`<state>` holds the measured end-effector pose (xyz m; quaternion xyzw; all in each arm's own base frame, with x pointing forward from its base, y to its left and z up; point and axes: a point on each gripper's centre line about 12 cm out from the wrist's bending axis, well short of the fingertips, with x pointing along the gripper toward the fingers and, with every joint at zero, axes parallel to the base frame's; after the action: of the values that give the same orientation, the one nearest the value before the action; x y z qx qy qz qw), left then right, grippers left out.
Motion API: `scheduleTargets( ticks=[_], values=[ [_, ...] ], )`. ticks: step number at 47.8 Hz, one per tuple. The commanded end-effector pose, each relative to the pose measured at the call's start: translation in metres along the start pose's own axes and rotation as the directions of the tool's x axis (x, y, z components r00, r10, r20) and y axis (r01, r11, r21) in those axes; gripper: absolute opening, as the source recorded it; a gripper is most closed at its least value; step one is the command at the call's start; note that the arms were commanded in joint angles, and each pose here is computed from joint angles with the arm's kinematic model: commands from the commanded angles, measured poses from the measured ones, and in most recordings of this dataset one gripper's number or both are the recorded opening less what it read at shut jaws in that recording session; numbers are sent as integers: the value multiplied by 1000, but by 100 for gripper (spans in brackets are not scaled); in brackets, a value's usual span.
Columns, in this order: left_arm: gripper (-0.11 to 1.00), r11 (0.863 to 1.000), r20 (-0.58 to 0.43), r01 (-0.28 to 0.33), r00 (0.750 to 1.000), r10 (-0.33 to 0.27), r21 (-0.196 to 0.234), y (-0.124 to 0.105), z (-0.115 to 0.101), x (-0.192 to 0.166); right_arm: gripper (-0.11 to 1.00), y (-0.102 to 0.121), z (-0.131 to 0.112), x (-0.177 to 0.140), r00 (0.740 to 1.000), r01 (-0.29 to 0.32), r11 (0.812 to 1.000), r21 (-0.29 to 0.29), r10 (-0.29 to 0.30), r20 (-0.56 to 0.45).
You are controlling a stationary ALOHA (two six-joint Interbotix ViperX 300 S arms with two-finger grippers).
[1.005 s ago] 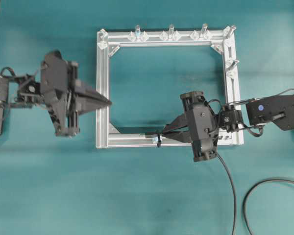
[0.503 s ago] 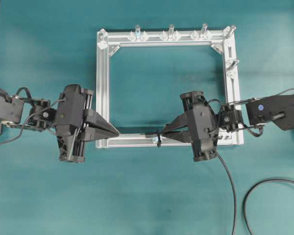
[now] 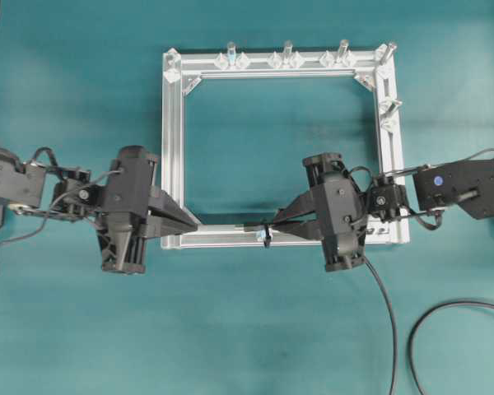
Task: Insert the wire through the string loop located in the center.
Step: 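Move the open left gripper toward the plug emerging from the loop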
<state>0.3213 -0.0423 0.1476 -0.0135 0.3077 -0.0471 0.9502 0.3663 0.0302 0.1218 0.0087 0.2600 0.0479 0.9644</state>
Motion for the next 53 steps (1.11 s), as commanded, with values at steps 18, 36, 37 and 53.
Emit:
scheduleTargets(
  ticks=[18, 36, 37, 53],
  values=[
    [38, 999, 3, -26, 1000, 26, -25, 10, 22, 9, 7, -1, 12, 0, 999, 1, 1000, 2, -1, 40],
    [60, 1000, 8, -23, 1000, 23, -22, 9, 26, 11, 7, -1, 11, -1, 999, 1, 1000, 2, -2, 37],
    [60, 1000, 6, -23, 1000, 23, -22, 9, 27, 12, 7, -1, 11, -1, 999, 1, 1000, 2, -2, 37],
    [61, 1000, -22, -24, 999, 23, -16, 9, 37, 61, 7, -1, 9, 1, 1000, 2, 1000, 2, -2, 31]
  ],
)
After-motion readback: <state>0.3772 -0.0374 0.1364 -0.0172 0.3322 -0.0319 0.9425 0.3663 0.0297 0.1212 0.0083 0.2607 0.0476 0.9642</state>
